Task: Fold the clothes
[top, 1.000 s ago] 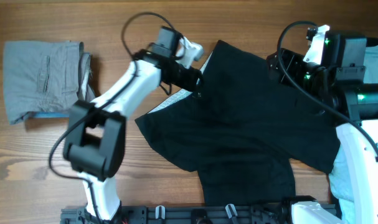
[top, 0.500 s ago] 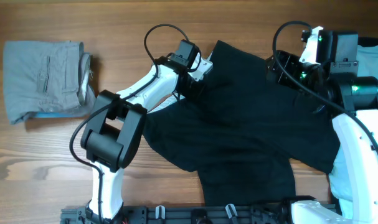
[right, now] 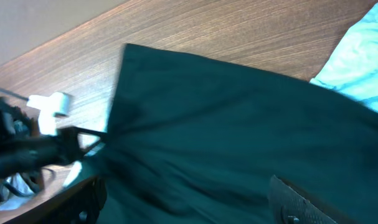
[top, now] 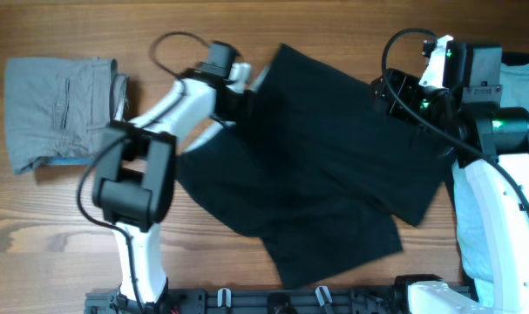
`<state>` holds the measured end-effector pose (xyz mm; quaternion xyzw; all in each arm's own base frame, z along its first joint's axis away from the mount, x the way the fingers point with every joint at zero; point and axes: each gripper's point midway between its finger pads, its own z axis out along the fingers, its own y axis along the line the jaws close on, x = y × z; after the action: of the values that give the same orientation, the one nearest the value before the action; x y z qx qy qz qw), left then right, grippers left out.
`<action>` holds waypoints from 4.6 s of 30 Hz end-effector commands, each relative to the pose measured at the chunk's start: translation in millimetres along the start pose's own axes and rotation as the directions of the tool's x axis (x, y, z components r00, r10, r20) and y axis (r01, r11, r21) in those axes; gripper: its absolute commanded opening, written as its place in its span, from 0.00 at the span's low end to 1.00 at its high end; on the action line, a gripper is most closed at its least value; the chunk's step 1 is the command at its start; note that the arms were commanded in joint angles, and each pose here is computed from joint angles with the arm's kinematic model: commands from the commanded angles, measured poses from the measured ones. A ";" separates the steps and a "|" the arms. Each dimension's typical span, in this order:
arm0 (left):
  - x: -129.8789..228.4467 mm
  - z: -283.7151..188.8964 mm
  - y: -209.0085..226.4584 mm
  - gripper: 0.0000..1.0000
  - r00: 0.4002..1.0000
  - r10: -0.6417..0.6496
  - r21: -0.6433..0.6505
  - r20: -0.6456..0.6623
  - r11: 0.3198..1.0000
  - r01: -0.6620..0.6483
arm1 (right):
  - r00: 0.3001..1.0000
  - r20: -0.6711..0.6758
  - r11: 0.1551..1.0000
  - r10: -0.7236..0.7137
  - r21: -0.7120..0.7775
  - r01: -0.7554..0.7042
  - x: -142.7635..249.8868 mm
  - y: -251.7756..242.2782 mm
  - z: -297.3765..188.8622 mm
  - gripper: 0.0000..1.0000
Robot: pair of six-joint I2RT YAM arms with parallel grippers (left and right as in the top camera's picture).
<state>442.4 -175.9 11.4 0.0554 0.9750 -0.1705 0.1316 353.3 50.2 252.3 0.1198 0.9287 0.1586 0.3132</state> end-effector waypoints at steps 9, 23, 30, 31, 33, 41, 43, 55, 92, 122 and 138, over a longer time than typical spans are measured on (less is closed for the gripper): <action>-27.1 -85.9 164.1 0.21 0.902 -0.385 -0.126 0.194 0.902 0.413 | 0.980 -0.201 0.986 -0.008 0.162 0.042 29.5 -43.1 73.1 0.67; -7.2 -149.3 106.9 0.26 0.918 -0.368 -0.059 0.144 0.923 0.380 | 0.942 -0.174 0.958 0.286 0.044 -0.283 10.0 -94.0 229.1 0.42; -12.5 -141.0 81.2 0.27 0.941 -0.309 -0.044 0.142 0.947 0.318 | 0.893 -0.230 0.898 0.387 -0.124 -0.421 3.5 -61.3 230.1 0.56; -12.5 -140.9 80.9 0.27 0.941 -0.308 -0.044 0.141 0.947 0.317 | 0.888 -0.250 0.899 0.385 -0.116 -0.423 10.6 -58.5 234.1 0.55; -12.6 -140.9 80.9 0.27 0.941 -0.308 -0.043 0.141 0.947 0.317 | 0.878 -0.286 0.900 0.384 -0.096 -0.425 24.9 -56.8 244.1 0.29; -11.9 -140.8 80.8 0.27 0.941 -0.310 -0.044 0.139 0.947 0.318 | 0.899 -0.362 0.948 0.245 -0.107 -0.301 44.2 -64.1 223.0 0.13; -11.7 -140.8 80.8 0.27 0.941 -0.310 -0.044 0.138 0.947 0.319 | 0.931 -0.259 0.943 0.257 -0.145 -0.300 9.7 -74.0 209.0 0.40; -11.6 -140.8 80.8 0.30 0.941 -0.311 -0.044 0.138 0.947 0.319 | 0.850 -0.321 0.878 0.418 -0.099 -0.469 29.4 -100.1 248.1 0.58; -9.8 -140.5 80.4 0.34 0.940 -0.316 -0.045 0.131 0.945 0.324 | 0.916 0.143 0.827 0.374 -0.499 -0.260 -110.1 -88.5 238.9 0.55; 32.9 -308.1 48.3 0.51 0.896 -0.190 -0.154 0.402 0.950 0.270 | 0.660 -0.703 0.959 0.263 0.266 -0.098 231.5 -92.6 109.8 0.55; 19.3 -314.5 50.5 0.55 0.873 -0.168 -0.160 0.457 0.950 0.267 | 0.815 -0.240 0.829 0.528 0.355 -0.432 123.8 -180.8 142.5 0.04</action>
<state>357.8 -22.7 269.3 -0.1128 0.9355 -0.0975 0.3203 299.3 2.1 1.1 0.3073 0.9409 0.1377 0.0353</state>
